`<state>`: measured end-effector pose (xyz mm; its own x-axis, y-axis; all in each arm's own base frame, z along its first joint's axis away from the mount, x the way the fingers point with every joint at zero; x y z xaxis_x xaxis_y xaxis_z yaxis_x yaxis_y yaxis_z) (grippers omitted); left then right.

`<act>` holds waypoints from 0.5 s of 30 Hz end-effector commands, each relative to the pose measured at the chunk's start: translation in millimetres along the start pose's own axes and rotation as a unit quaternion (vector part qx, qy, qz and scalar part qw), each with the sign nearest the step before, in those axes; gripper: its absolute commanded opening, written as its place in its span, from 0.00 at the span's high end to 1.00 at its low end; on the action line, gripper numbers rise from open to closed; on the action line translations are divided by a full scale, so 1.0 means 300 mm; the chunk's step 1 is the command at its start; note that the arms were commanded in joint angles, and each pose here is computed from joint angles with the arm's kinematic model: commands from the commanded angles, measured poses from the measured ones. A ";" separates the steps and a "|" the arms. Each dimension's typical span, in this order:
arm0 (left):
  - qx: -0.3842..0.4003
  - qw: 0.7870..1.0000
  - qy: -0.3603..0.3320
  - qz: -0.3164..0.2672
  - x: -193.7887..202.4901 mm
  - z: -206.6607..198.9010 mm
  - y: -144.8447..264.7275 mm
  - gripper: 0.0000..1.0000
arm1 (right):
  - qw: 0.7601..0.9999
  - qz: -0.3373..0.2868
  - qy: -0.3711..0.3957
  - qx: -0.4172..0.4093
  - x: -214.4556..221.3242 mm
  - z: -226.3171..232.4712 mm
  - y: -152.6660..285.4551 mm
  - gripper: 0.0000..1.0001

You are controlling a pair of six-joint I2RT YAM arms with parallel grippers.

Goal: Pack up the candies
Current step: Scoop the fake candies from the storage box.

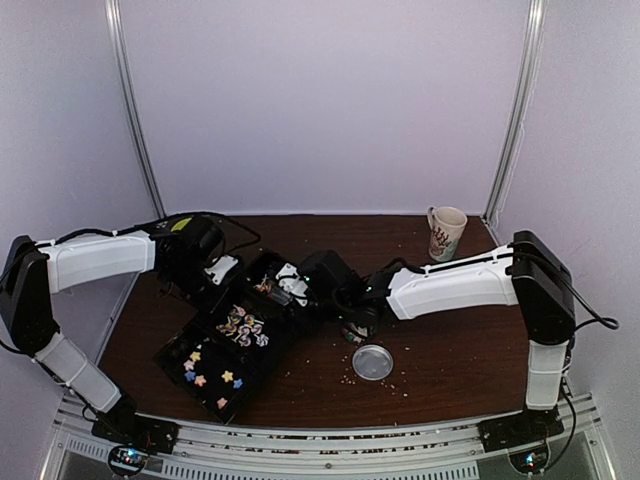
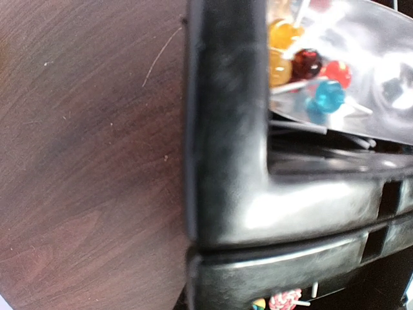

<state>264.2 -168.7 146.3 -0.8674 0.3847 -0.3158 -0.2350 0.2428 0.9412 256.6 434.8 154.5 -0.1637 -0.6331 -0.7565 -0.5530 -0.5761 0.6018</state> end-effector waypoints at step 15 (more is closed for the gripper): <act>0.035 0.996 -0.002 -0.083 -0.102 -0.025 0.083 1.00 | 0.991 -0.109 -0.063 0.050 -0.066 -0.104 0.134 1.00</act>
<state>266.9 -170.1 147.4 -0.8630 0.3808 -0.3320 -0.2484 0.2525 0.9352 255.6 415.1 169.5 -0.1531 -0.5332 -0.8320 -0.6040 -0.6159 0.5058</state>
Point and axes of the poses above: each gripper's point midway between its finger pads, its own y axis back along the fingers, its own z axis along the line the jaws close on, x = y × z, the point moved 6 cm from there along y, back along the fingers, and after that the axes turned 5 degrees about y, right-handed, at the moved point
